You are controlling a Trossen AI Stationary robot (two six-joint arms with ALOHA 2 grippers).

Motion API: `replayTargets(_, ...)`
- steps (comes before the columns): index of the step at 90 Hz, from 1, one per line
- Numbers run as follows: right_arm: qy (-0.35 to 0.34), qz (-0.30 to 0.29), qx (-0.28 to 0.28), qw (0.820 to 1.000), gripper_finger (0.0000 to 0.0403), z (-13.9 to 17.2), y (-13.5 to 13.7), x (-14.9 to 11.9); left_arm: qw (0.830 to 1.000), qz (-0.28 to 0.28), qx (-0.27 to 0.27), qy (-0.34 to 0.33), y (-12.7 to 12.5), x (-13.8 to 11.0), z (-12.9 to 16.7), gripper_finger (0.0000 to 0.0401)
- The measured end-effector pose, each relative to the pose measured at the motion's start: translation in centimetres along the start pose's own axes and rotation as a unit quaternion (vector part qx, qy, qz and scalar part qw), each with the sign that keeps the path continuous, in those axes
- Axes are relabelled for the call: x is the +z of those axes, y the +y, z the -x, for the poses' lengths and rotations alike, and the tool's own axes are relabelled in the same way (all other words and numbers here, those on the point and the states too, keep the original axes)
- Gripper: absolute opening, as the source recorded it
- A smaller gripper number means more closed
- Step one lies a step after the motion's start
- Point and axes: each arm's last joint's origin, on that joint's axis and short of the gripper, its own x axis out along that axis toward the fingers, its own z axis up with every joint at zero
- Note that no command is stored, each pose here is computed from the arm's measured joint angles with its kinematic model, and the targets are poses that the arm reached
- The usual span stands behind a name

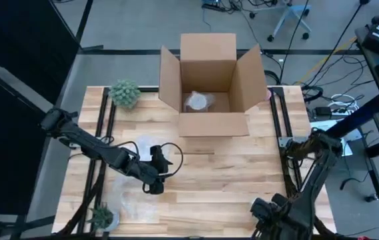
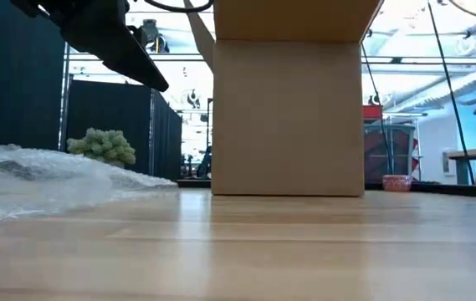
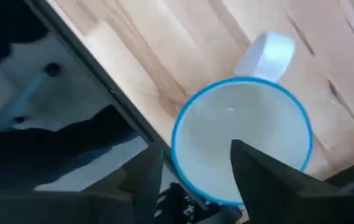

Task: Wrap mug
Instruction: Prepare the bubble wrap

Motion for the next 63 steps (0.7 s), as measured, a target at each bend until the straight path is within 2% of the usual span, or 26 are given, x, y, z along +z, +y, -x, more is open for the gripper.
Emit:
replayTargets(10, -0.036, -0.001, 0.043, 0.998, 0.0191, 2.6, -0.9, 0.6, 1.0, 0.0, 0.0, 0.0, 0.0, 0.0, 0.0, 0.018)
replayTargets(19, -0.144, 0.017, 0.079, 0.986, 0.0191, 4.3, -1.5, 1.5, 1.0, 0.001, 0.0, 0.0, 0.0, 0.0, 0.0, 0.018)
replayTargets(27, -0.256, 0.044, 0.082, 0.962, 0.0189, 4.8, -1.6, 2.4, 1.0, 0.001, 0.002, 0.006, 0.1, -0.1, 0.0, 0.018)
replayTargets(34, -0.34, 0.074, 0.059, 0.936, 0.0188, 4.5, -1.3, 3.4, 1.0, -0.001, 0.008, 0.025, 0.2, -0.5, 0.0, 0.018)
replayTargets(40, -0.38, 0.094, 0.024, 0.92, 0.0188, 3.5, -0.6, 4.6, 0.999, 0.004, 0.016, 0.045, 0.3, -0.9, 0.0, 0.018)
replayTargets(51, -0.392, 0.132, -0.045, 0.91, 0.0188, 0.2, 1.0, 7.2, 0.994, 0.014, 0.038, 0.099, 0.8, -2.0, 0.2, 0.018)
replayTargets(63, -0.392, 0.176, -0.094, 0.898, 0.0188, -4.1, 3.0, 10.3, 0.987, 0.021, 0.063, 0.148, 1.3, -3.0, 0.5, 0.018)
